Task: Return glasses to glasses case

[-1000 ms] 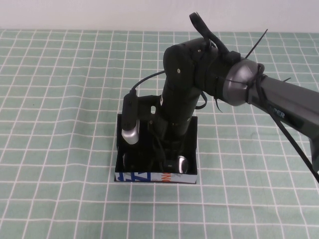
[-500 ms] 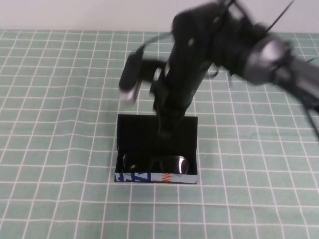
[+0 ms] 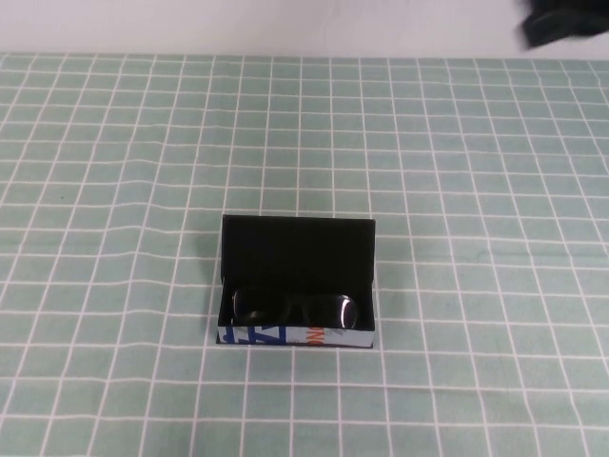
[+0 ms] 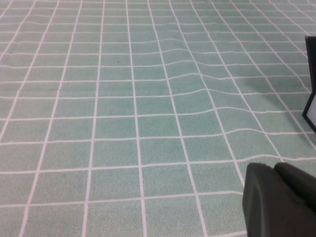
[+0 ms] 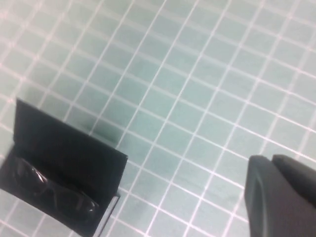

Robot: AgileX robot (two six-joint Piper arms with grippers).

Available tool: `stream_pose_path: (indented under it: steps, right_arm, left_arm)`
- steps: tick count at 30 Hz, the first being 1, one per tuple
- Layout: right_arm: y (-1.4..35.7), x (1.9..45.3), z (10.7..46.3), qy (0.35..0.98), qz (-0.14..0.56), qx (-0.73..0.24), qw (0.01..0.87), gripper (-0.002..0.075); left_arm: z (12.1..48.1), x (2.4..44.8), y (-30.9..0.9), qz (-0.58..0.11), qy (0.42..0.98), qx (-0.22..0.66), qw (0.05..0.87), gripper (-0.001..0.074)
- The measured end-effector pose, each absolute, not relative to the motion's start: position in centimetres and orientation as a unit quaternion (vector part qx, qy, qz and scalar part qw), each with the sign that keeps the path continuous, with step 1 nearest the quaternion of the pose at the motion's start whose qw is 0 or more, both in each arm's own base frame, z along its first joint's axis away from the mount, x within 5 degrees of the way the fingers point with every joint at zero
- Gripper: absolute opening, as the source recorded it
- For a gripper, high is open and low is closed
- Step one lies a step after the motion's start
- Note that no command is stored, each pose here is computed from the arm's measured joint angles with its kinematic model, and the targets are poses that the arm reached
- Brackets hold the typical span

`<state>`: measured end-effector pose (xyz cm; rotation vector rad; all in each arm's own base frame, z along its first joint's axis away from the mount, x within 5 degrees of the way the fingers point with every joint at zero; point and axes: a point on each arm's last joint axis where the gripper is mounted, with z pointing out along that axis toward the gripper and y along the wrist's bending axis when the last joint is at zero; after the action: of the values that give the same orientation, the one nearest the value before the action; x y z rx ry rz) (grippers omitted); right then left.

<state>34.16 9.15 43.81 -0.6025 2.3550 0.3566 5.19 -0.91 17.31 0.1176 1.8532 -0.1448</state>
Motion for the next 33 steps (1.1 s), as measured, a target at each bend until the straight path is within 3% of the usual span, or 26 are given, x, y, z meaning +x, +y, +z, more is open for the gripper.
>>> stream_pose_path:
  steps: [4, 9, 19, 26, 33]
  right_arm:
    - [5.5, 30.5, 45.8, 0.905, 0.139, -0.176, 0.361, -0.0011]
    - [3.2, 25.3, 45.4, 0.903, 0.097, -0.117, 0.403, -0.0011]
    - [1.3, 14.1, 41.1, 0.818, 0.058, -0.018, 0.572, -0.0011]
    - [1.0, 8.9, 36.5, 0.802, 0.057, -0.015, 0.595, -0.0011]
    - [1.5, 7.0, 34.3, 0.794, 0.110, 0.004, 0.598, -0.0011]
  left_arm:
    - [17.3, 5.2, -0.9, -0.062, 0.798, 0.051, 0.597, -0.0004]
    - [17.3, 5.2, -0.9, -0.062, 0.798, 0.051, 0.597, -0.0004]
    - [17.3, 5.2, -0.9, -0.062, 0.798, 0.051, 0.597, -0.0004]
    - [17.3, 5.2, -0.9, -0.062, 0.798, 0.051, 0.597, -0.0004]
    - [17.3, 5.2, -0.9, -0.062, 0.798, 0.051, 0.597, -0.0004]
